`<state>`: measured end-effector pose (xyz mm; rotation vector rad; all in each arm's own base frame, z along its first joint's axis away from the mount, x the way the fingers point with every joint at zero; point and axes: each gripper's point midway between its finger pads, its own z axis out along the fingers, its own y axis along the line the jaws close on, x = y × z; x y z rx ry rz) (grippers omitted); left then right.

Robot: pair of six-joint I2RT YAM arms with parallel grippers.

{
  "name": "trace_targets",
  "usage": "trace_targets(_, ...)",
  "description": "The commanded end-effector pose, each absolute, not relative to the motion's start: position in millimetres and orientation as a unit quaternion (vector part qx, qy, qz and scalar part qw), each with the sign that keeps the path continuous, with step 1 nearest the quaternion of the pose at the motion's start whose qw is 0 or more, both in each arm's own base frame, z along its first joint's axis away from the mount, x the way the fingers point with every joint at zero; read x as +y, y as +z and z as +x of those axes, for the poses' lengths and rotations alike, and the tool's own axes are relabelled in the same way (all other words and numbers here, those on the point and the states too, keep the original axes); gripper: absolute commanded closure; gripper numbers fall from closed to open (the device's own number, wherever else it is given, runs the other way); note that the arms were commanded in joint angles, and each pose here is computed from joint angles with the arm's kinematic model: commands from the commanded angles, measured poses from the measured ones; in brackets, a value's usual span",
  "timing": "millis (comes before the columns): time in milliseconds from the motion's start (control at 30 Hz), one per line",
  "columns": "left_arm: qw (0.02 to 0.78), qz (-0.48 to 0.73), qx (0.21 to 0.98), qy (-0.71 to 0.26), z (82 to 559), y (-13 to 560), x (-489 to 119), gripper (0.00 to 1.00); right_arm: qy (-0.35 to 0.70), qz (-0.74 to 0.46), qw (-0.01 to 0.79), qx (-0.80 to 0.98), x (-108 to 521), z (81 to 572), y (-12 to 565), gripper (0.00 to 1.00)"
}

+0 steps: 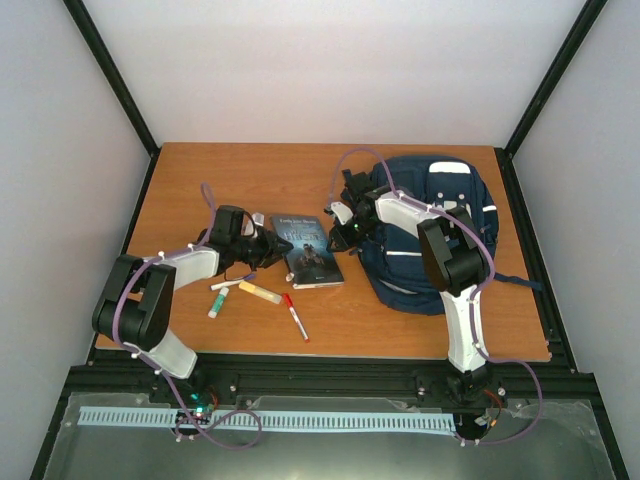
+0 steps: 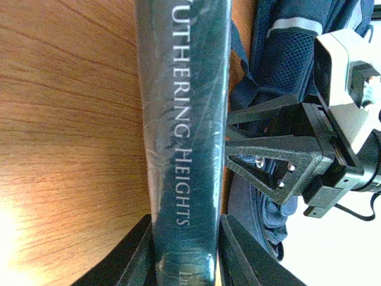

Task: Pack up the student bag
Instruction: Pick up the book from the center of the board.

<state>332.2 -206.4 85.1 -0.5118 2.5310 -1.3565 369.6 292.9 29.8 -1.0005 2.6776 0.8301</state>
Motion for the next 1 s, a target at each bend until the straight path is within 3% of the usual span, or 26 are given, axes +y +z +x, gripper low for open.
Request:
trace_targets(0, 0.125, -0.13, 0.844, -0.505, 336, 125, -226, 0.74, 0.244, -0.341, 0.04, 0.907, 288, 350, -13, 0.63)
trace_targets(233, 0.135, -0.124, 0.845, -0.503, 335, 133, -225, 0.93, 0.244, -0.338, 0.048, 0.907, 288, 353, -4, 0.62)
trace_targets(333, 0.152, -0.108, 0.844, -0.503, 337, 144, -225, 0.99, 0.238, -0.324, 0.085, 0.912, 282, 369, 26, 0.61)
trace_targets(633, 0.221, 0.002, 0.828, -0.515, 336, 232, -242, 0.99, 0.255, -0.31, 0.261, 0.878, 222, 393, 195, 0.46)
trace_targets(800, 0.231, 0.101, 0.818, -0.517, 296, 255, -264, 0.99, 0.287, -0.34, 0.331, 0.832, 186, 359, 276, 0.35)
trace_targets(967, 0.226, 0.206, 0.8, -0.516, 236, 269, -277, 0.99, 0.263, -0.43, 0.388, 0.772, 177, 303, 308, 0.26)
